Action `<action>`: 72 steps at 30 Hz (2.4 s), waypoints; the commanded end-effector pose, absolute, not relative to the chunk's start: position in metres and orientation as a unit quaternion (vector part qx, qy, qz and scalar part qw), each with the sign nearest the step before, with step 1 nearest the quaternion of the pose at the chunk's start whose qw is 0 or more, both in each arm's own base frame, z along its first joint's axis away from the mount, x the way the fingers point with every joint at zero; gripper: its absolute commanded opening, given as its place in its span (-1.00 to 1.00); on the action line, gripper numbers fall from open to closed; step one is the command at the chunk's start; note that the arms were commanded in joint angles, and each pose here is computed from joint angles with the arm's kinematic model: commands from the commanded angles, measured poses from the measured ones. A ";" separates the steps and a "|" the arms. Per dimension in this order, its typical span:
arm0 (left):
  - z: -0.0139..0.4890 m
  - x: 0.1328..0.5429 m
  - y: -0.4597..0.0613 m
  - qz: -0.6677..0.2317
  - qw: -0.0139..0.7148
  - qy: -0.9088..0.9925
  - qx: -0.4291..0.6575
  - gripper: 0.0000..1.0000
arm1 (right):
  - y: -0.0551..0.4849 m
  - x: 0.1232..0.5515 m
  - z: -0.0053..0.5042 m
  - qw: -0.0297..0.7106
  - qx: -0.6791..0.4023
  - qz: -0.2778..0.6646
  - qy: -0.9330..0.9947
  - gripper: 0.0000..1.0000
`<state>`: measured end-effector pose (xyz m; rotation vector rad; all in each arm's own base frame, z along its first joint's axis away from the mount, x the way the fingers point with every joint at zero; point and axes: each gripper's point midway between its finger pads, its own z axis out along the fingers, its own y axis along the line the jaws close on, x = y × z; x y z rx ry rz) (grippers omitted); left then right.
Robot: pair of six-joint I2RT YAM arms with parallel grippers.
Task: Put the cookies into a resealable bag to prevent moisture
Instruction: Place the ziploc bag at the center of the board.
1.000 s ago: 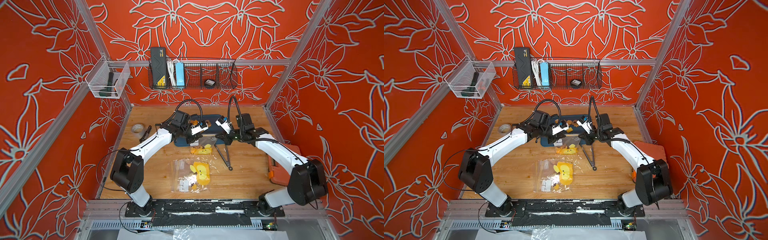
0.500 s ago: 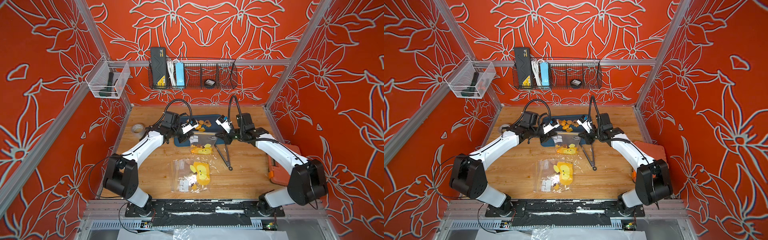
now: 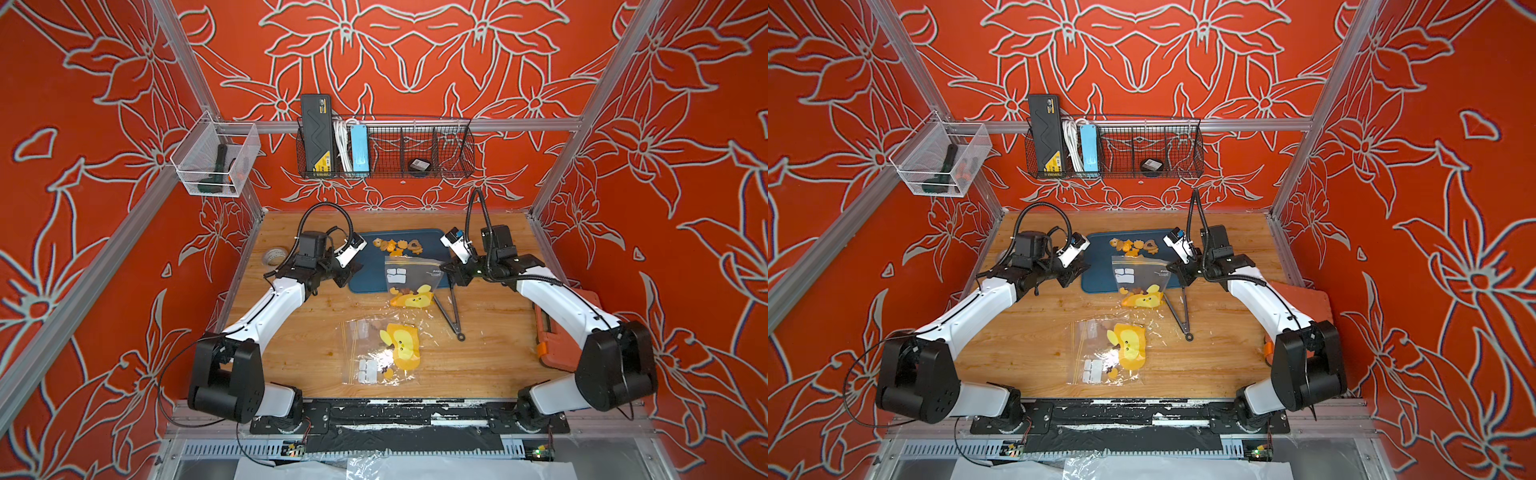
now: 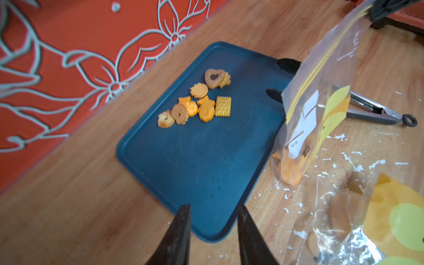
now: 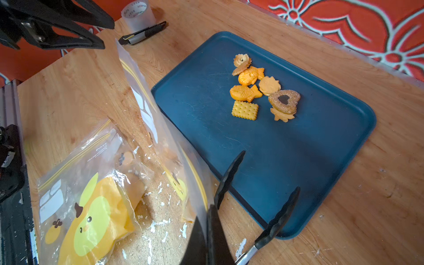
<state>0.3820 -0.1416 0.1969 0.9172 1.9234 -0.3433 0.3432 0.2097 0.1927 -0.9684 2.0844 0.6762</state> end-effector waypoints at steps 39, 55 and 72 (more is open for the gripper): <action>0.222 0.421 -0.113 -0.210 0.475 0.853 0.048 1.00 | -0.062 0.465 0.233 0.330 0.036 -0.030 0.943 -1.00; 0.215 0.401 -0.125 -0.329 0.371 0.862 -0.110 1.00 | -0.062 0.426 0.244 0.369 0.076 -0.041 0.925 0.43; 0.171 0.259 -0.155 -0.220 0.348 0.911 -0.030 1.00 | 0.167 0.252 0.184 0.325 -0.155 0.118 0.926 0.23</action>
